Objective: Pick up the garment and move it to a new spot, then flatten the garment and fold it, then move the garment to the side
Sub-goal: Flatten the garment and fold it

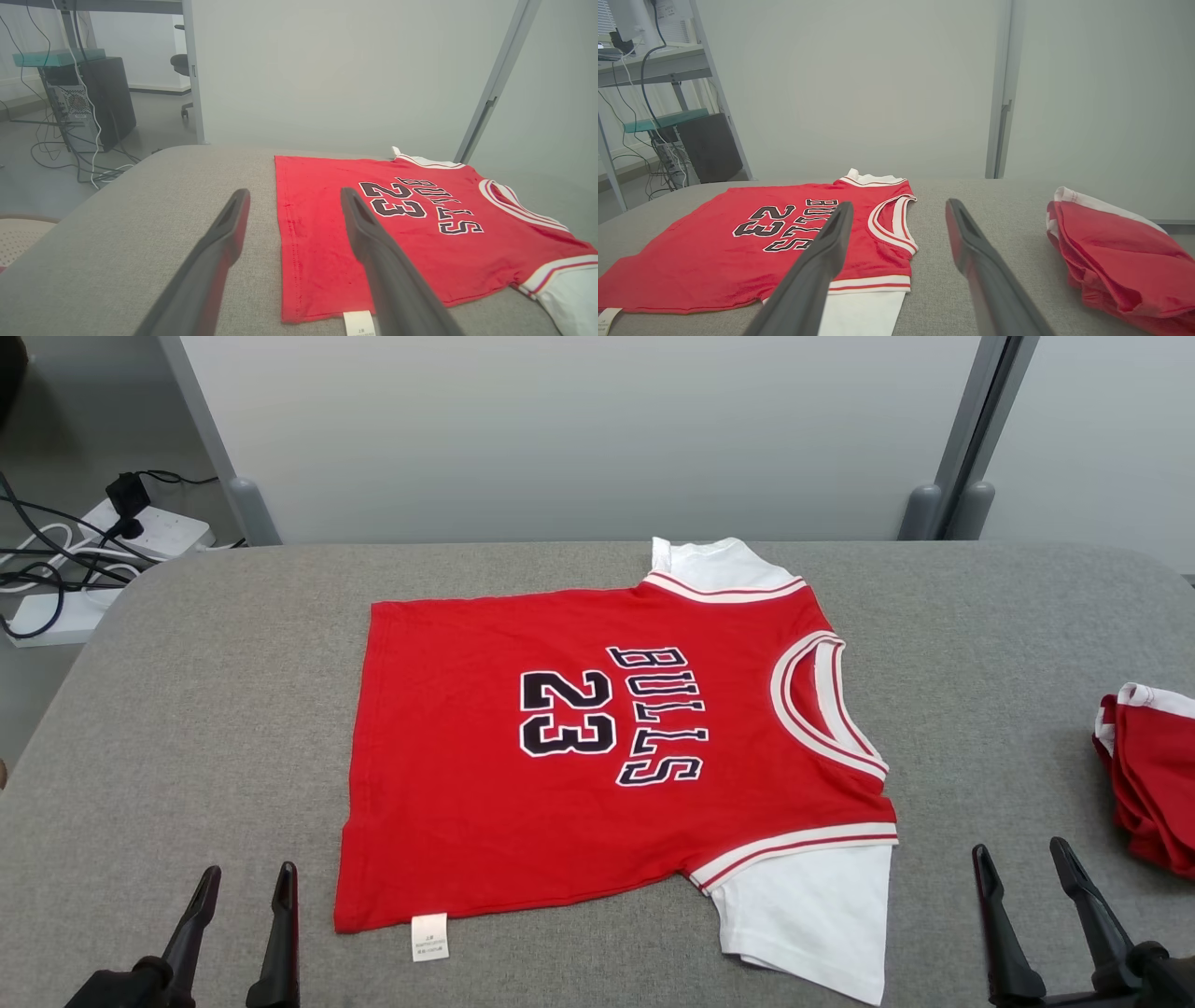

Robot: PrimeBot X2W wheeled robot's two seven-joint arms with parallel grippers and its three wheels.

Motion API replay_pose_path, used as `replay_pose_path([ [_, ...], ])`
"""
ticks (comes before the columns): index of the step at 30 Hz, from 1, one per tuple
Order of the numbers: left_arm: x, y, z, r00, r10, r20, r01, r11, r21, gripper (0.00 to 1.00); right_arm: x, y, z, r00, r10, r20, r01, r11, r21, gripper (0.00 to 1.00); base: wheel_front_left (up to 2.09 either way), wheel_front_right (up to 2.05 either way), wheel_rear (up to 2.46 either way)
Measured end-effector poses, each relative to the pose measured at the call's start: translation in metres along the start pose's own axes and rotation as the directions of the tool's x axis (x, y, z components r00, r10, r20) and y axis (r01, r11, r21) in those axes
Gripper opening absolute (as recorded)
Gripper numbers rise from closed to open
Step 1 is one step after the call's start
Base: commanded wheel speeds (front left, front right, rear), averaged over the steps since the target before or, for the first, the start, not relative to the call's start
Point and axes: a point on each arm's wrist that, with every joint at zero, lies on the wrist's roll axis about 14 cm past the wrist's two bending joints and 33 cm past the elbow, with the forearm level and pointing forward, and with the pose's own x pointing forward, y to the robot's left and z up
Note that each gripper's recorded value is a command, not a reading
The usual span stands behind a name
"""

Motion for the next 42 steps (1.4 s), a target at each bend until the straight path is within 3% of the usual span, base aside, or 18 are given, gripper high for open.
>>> replay_pose_path([
  [10, 0.001, -0.001, -0.004, 1.000, -0.001, -0.016, 0.001, 1.000, 0.001, 1.00, 0.002, 0.003, -0.006, 1.000, 0.013, -0.025, -0.013, 1.000, 0.003, 1.00, 0.00, 0.00, 0.00],
  [15, 0.004, -0.008, -0.031, 0.991, -0.007, -0.133, 0.001, 0.999, -0.044, 1.00, 0.002, 0.005, -0.035, 0.989, 0.020, -0.147, -0.015, 0.999, 0.033, 1.00, 0.00, 0.00, 0.00],
  [27, 0.009, -0.013, -0.102, 0.920, -0.024, -0.392, -0.024, 0.993, -0.118, 1.00, -0.022, 0.009, -0.115, 0.894, 0.037, -0.446, 0.005, 0.996, 0.094, 1.00, 0.00, 0.00, 0.00],
  [42, 0.030, -0.009, -0.144, 0.843, -0.045, -0.537, -0.053, 0.985, -0.165, 1.00, -0.020, 0.027, -0.150, 0.799, 0.127, -0.588, -0.068, 0.990, 0.120, 1.00, 0.00, 0.00, 0.00],
])
